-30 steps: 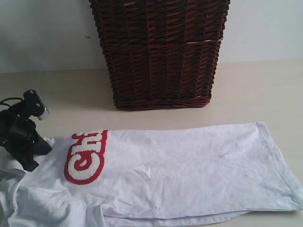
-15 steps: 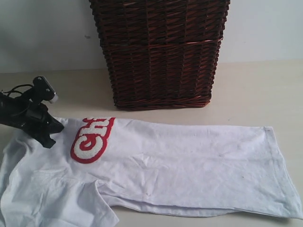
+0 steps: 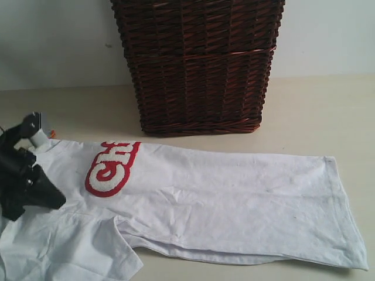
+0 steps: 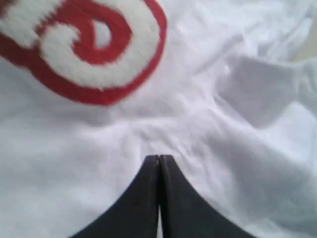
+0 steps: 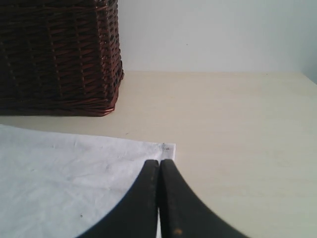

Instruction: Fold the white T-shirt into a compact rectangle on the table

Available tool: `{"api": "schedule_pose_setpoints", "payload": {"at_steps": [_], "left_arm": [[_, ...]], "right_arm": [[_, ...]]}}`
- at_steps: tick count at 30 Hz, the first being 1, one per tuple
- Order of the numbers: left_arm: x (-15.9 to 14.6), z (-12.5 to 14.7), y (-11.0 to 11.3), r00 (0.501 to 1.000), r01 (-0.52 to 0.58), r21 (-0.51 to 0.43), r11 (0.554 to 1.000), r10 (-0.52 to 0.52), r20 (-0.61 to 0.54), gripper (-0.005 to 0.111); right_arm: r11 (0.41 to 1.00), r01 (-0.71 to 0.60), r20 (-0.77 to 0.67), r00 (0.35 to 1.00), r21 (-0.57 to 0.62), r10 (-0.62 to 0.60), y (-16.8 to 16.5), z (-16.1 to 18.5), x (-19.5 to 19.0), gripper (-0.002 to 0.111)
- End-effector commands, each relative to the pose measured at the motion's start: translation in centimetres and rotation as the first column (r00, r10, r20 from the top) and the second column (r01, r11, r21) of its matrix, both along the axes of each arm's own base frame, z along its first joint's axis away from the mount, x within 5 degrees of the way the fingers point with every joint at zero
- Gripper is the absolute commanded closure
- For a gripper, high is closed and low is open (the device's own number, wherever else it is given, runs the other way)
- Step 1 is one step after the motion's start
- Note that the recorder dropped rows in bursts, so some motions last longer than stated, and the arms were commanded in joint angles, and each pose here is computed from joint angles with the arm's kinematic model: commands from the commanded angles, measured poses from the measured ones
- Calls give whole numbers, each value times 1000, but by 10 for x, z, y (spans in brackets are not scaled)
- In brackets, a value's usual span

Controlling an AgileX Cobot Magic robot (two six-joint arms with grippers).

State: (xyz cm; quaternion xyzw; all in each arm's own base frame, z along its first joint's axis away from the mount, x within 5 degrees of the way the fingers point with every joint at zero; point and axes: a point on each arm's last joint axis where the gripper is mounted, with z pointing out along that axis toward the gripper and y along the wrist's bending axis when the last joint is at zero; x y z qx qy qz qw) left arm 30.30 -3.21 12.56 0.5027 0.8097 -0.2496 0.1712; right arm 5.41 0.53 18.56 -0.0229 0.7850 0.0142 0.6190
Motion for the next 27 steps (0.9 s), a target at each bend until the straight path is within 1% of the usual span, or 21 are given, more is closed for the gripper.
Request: {"api": "schedule_pose_setpoints", "payload": {"at_steps": [1,3,5,11,15,18,20,24,27], "left_arm": [[-13,-23,11,999,-39,143,989,33,39,107],[-14,-28,16,992,-116,199,973,106,63,107],[-17,-26,16,989,-144,201,969,135,58,107],[-25,-6,10,993,-117,132,984,115,25,107],[-26,5,9,991,-124,121,985,118,56,107],[-21,2,11,985,-156,136,978,143,99,107],[-13,-5,17,970,-208,180,961,179,165,107],[1,-18,30,932,-311,282,908,232,280,107],[4,-19,34,911,-359,300,884,262,317,107]], "right_arm": [[1000,5,11,1000,-9,-5,-1,-1,0,108],[1000,5,11,1000,-9,-5,-1,-1,0,108],[1000,5,11,1000,-9,-5,-1,-1,0,108],[1000,5,11,1000,-9,-5,-1,-1,0,108],[1000,5,11,1000,-9,-5,-1,-1,0,108],[1000,5,11,1000,-9,-5,-1,-1,0,108],[1000,5,11,1000,-9,-5,-1,-1,0,108],[1000,5,11,1000,-9,-5,-1,-1,0,108],[1000,5,11,1000,-9,-5,-1,-1,0,108]]}}
